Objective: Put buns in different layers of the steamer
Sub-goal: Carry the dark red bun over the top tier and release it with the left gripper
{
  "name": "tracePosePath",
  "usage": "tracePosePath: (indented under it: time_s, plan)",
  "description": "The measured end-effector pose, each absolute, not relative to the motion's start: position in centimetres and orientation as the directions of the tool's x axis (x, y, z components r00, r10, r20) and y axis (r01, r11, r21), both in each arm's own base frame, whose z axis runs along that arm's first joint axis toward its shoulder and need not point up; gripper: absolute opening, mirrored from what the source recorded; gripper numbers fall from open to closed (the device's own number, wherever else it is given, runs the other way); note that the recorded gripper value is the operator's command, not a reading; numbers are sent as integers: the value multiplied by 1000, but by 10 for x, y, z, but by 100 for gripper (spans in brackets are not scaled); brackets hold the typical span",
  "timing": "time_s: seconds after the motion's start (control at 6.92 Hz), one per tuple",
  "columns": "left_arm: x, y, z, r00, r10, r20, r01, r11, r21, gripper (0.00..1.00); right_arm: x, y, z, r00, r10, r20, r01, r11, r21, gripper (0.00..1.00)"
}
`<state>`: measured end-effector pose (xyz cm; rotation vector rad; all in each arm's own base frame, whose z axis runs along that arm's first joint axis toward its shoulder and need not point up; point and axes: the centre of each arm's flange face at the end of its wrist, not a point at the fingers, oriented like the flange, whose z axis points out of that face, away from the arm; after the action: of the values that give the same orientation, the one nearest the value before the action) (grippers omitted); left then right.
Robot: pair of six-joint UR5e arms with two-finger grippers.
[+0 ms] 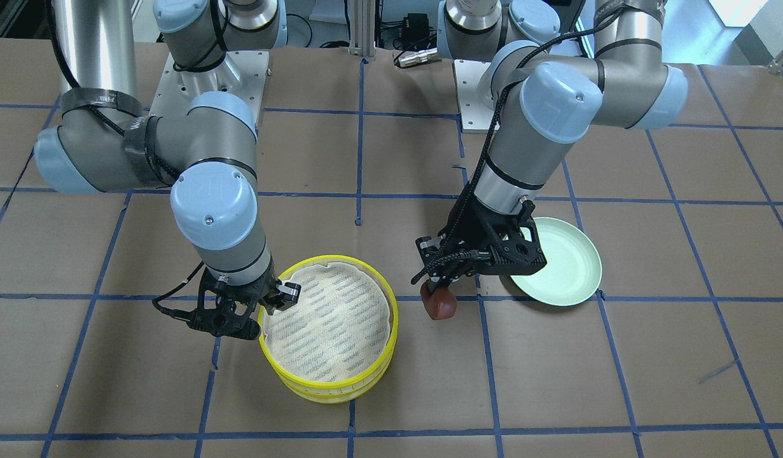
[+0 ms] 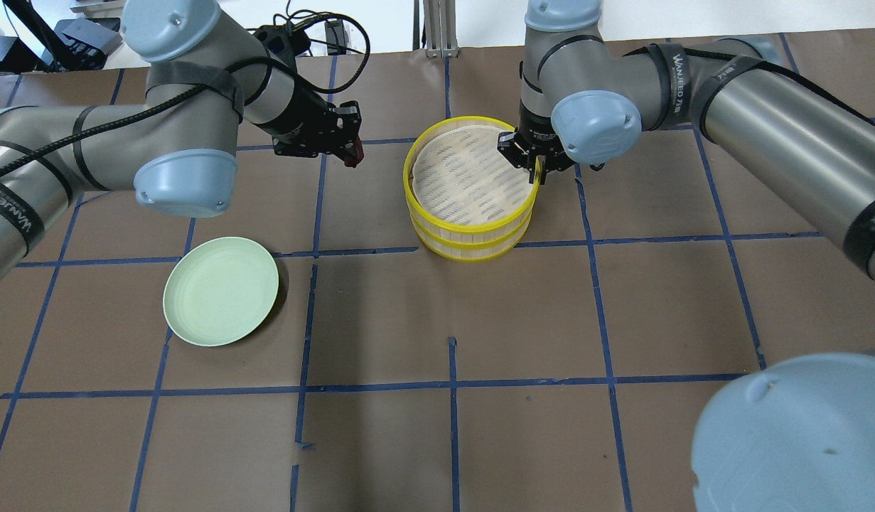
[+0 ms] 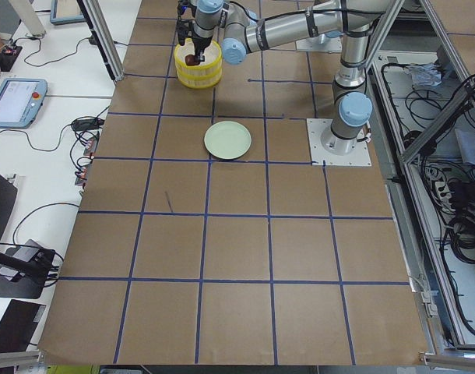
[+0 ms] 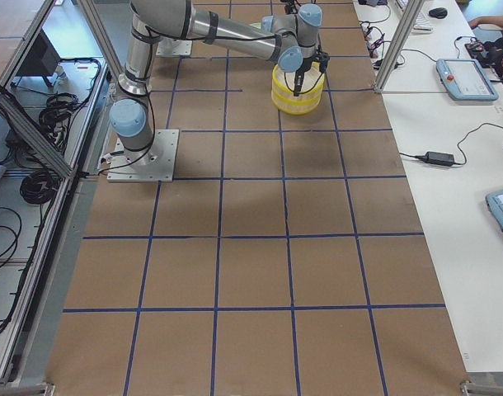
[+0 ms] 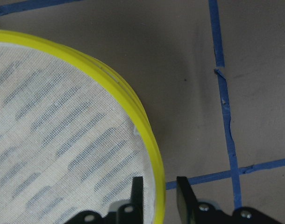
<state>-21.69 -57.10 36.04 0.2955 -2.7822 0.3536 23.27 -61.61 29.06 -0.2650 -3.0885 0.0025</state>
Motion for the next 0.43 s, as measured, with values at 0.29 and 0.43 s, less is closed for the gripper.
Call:
tracePosePath:
  time_s: [0.29,0.43]
  plan:
    - [-245,-567,358,-911,-195,364,-281,939,-199,15,218,-620,316,-984,175,24,174,984,-34,62]
    - [-267,-566,350,-903,-209,375,-295,937,-188,15,200,-615,350,-986,166,16,165,985,-47,65]
